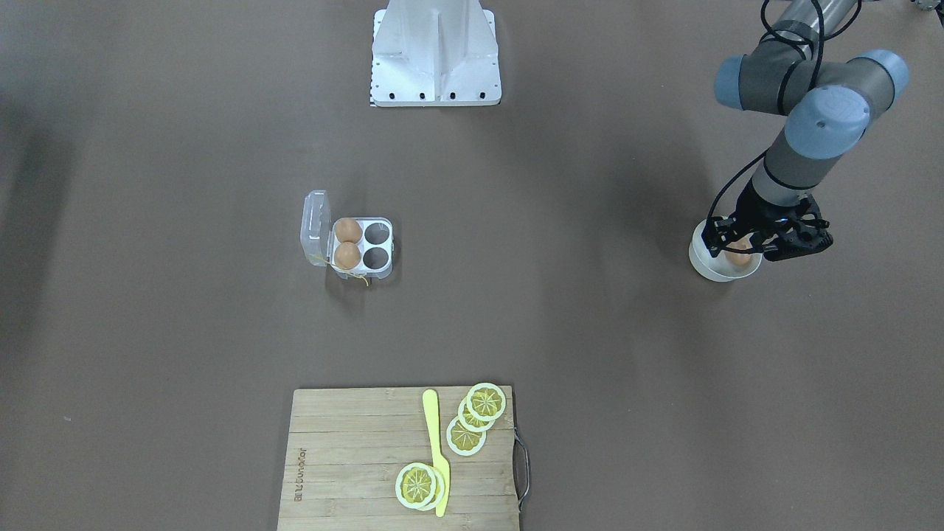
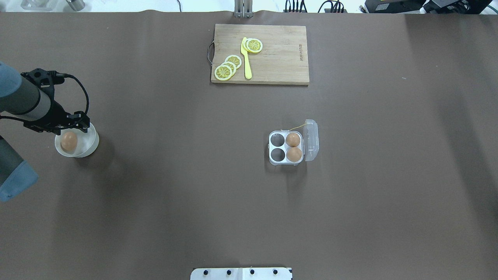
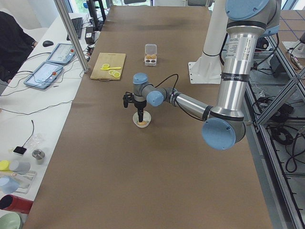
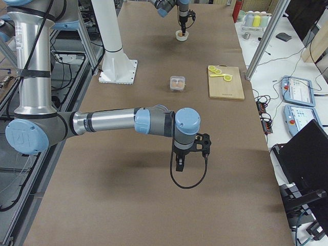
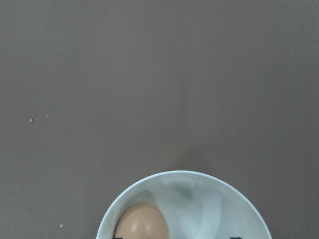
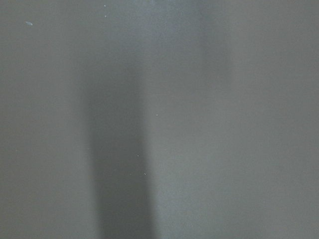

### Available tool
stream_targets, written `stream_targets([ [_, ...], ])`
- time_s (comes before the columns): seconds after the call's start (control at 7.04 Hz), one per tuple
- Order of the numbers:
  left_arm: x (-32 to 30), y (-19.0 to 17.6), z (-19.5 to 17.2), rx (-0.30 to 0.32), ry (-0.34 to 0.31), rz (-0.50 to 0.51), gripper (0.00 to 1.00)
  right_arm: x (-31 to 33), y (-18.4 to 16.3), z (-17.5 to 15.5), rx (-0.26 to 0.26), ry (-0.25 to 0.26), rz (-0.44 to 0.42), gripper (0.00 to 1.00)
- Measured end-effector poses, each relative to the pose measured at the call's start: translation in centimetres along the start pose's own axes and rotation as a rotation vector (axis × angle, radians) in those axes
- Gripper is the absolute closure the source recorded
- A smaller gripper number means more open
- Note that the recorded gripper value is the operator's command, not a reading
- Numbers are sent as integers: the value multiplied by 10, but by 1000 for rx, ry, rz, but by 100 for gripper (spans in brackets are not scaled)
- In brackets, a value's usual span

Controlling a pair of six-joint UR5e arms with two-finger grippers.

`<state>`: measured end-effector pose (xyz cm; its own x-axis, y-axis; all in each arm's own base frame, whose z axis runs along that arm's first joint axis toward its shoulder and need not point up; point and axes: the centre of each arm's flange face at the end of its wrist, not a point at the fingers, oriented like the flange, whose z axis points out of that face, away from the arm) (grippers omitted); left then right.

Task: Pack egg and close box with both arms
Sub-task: 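Move the left gripper over the white bowl above the brown egg, then lower the left gripper into the bowl and close on the brown egg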

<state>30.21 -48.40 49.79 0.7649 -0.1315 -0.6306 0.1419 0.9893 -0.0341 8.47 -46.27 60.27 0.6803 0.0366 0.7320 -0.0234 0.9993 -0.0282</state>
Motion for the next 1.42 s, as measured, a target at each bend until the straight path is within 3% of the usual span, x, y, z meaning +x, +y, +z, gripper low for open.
stream_targets([
  [1.42, -3, 6, 22, -24, -18, 6, 23, -1, 0, 1, -2, 0, -3, 0],
])
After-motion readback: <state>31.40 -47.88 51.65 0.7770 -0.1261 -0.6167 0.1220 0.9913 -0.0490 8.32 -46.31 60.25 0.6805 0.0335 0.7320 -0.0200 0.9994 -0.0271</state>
